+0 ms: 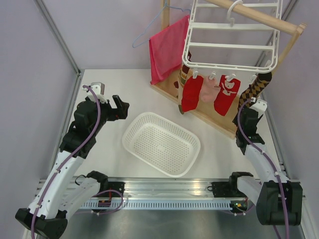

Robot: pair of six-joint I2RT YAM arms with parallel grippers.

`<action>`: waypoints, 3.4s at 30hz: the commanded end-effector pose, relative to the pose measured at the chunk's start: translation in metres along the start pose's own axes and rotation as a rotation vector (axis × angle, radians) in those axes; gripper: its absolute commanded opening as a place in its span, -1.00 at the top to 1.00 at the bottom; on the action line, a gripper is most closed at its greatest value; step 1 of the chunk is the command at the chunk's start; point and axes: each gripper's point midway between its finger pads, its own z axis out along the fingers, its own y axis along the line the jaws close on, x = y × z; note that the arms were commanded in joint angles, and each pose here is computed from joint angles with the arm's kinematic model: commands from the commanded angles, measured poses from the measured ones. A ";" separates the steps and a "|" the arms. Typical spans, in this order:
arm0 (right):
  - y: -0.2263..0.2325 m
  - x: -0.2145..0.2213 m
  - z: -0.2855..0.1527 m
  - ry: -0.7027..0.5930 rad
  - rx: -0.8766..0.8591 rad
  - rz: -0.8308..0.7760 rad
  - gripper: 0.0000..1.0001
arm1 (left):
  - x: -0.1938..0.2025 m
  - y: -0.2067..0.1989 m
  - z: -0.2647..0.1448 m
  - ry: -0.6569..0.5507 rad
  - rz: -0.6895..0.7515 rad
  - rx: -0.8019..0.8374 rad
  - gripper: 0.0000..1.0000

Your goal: Remove the socks clipped to the hanger

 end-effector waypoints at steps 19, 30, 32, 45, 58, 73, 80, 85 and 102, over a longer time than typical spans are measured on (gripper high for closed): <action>0.014 -0.007 0.021 -0.058 -0.049 -0.040 0.98 | -0.014 -0.002 -0.004 -0.036 0.034 0.013 -1.00; 0.030 -0.029 -0.020 -0.120 -0.187 0.009 0.98 | -0.021 0.000 -0.009 -0.063 0.026 0.000 -0.98; 0.042 -0.032 -0.034 -0.133 -0.238 0.006 0.98 | -0.023 -0.001 -0.012 -0.072 0.023 0.001 -0.97; 0.100 -0.022 -0.091 -0.133 -0.459 0.019 0.99 | -0.019 -0.013 -0.007 -0.051 0.047 0.025 -0.97; 0.164 0.010 -0.133 -0.118 -0.588 -0.057 0.98 | 0.008 -0.079 -0.005 0.017 0.090 0.073 -0.98; 0.206 0.024 -0.183 -0.132 -0.726 -0.096 0.98 | -0.011 -0.237 0.000 -0.007 0.140 0.419 -1.00; 0.219 0.031 -0.208 -0.142 -0.806 -0.117 0.98 | -0.005 -0.274 -0.005 -0.017 0.125 0.598 -1.00; 0.225 0.029 -0.225 -0.153 -0.858 -0.104 0.98 | -0.004 -0.295 -0.005 -0.044 0.152 0.696 -1.00; 0.239 0.034 -0.255 -0.144 -0.935 -0.118 0.98 | 0.001 -0.359 -0.002 -0.068 0.213 0.947 -1.00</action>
